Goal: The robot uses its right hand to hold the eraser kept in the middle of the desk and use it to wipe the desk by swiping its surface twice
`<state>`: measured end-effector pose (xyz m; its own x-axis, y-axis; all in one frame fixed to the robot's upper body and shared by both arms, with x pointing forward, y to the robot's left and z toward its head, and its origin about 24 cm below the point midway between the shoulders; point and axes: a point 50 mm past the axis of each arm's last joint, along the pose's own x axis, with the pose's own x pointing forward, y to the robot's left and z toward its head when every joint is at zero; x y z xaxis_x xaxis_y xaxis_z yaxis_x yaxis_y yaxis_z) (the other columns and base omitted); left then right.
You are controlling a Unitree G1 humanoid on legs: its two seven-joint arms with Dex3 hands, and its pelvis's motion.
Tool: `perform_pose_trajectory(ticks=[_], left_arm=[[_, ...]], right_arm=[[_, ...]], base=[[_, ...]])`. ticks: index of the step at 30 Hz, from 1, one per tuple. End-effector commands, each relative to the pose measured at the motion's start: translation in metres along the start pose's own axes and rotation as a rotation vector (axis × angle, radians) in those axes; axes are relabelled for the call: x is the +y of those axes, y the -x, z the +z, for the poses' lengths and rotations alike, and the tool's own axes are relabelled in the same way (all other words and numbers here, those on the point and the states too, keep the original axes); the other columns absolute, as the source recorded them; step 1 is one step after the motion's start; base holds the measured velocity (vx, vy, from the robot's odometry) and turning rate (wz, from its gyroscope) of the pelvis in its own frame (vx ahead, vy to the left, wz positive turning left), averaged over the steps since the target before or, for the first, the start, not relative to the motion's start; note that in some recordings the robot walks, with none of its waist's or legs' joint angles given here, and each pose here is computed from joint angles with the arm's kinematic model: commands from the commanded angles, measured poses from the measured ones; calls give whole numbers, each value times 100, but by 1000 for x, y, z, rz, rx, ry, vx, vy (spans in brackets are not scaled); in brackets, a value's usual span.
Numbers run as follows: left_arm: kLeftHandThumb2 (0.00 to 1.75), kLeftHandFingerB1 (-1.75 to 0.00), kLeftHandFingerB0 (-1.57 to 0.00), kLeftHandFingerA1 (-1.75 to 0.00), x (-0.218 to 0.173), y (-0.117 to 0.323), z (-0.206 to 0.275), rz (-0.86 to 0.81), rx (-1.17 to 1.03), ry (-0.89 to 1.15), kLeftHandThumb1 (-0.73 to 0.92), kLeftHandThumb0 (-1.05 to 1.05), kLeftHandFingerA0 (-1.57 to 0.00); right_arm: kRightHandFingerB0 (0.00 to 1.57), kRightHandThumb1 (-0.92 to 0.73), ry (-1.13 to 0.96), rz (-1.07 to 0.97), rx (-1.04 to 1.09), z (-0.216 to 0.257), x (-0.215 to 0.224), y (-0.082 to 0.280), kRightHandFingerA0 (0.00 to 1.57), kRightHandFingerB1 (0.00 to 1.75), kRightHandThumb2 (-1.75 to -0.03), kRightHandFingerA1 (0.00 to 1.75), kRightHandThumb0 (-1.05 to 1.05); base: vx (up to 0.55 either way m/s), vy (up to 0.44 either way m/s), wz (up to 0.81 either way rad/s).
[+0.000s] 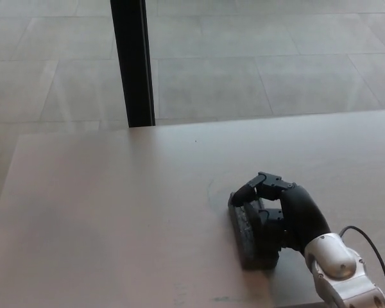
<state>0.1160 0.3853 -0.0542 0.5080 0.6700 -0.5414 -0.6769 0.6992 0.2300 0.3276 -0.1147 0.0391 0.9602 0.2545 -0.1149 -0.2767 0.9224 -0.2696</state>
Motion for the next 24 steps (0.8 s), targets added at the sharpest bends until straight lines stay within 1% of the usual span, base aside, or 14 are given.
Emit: perform_pose_trajectory(ticks=[1,5,6,7,8,10,11,13,14,15,17,19,23,24], left_arm=[[62,-73,-53,-89,6,-2,5,21,2,-10,73,-49,-58],[62,-73,-53,-90,5,-3,7,21,-4,-15,72,-48,-59],[99,-74,-52,-86,5,-2,8,16,-6,-9,53,-48,-64],[64,-74,-54,-91,5,-2,8,18,-7,-10,73,-49,-59],[100,-71,-47,-85,5,-3,9,14,-9,-17,54,-49,-63],[99,-73,-50,-86,5,-3,9,7,-12,-27,53,-49,-65],[63,-73,-52,-90,5,-3,9,9,-10,-25,74,-49,-59],[98,-72,-48,-86,5,-4,9,20,-7,-11,52,-48,-65],[62,-74,-54,-91,5,-4,10,18,-10,-13,72,-51,-59],[99,-73,-50,-87,4,-3,10,15,-14,-15,52,-49,-66],[63,-75,-54,-93,5,-4,10,16,-15,-21,73,-50,-60],[100,-71,-47,-85,6,-3,10,19,-16,-25,54,-49,-65],[99,-72,-49,-86,8,-3,9,19,-11,-20,53,-49,-65],[62,-72,-54,-90,8,-3,8,26,-8,-15,75,-48,-60]], right_arm=[[77,-70,175,91,47,-40,13,21,91,160,-88,175,-39],[72,-72,297,153,39,-45,18,23,91,159,-87,175,-40],[71,-73,316,160,42,-46,18,24,87,157,-84,175,-42],[71,-72,354,169,33,-47,18,24,87,160,-85,175,-42],[71,-71,375,176,30,-46,18,24,85,158,-89,175,-42],[73,-68,427,187,28,-46,15,23,89,159,-95,175,-42],[73,-70,471,194,27,-46,13,23,89,157,-92,175,-43],[74,-72,592,195,46,-48,4,21,87,147,-87,175,-40],[74,-78,624,190,66,-49,0,21,78,128,-73,166,-41],[77,-77,676,176,97,-51,-9,20,76,117,-73,160,-38],[75,-78,726,159,117,-52,-19,21,80,117,-74,162,-39],[72,-73,721,97,187,-58,-43,23,80,116,-80,157,-37],[74,-73,735,32,226,-63,-70,29,85,155,-82,175,-36],[72,-74,718,-8,253,-65,-82,34,86,155,-78,175,-38]], base=[[0,0,0],[0,0,0],[0,0,0],[0,0,0],[0,0,0],[0,0,0],[0,0,0],[0,0,0],[0,0,0],[0,0,0],[0,0,0],[0,0,0],[0,0,0],[0,0,0]])
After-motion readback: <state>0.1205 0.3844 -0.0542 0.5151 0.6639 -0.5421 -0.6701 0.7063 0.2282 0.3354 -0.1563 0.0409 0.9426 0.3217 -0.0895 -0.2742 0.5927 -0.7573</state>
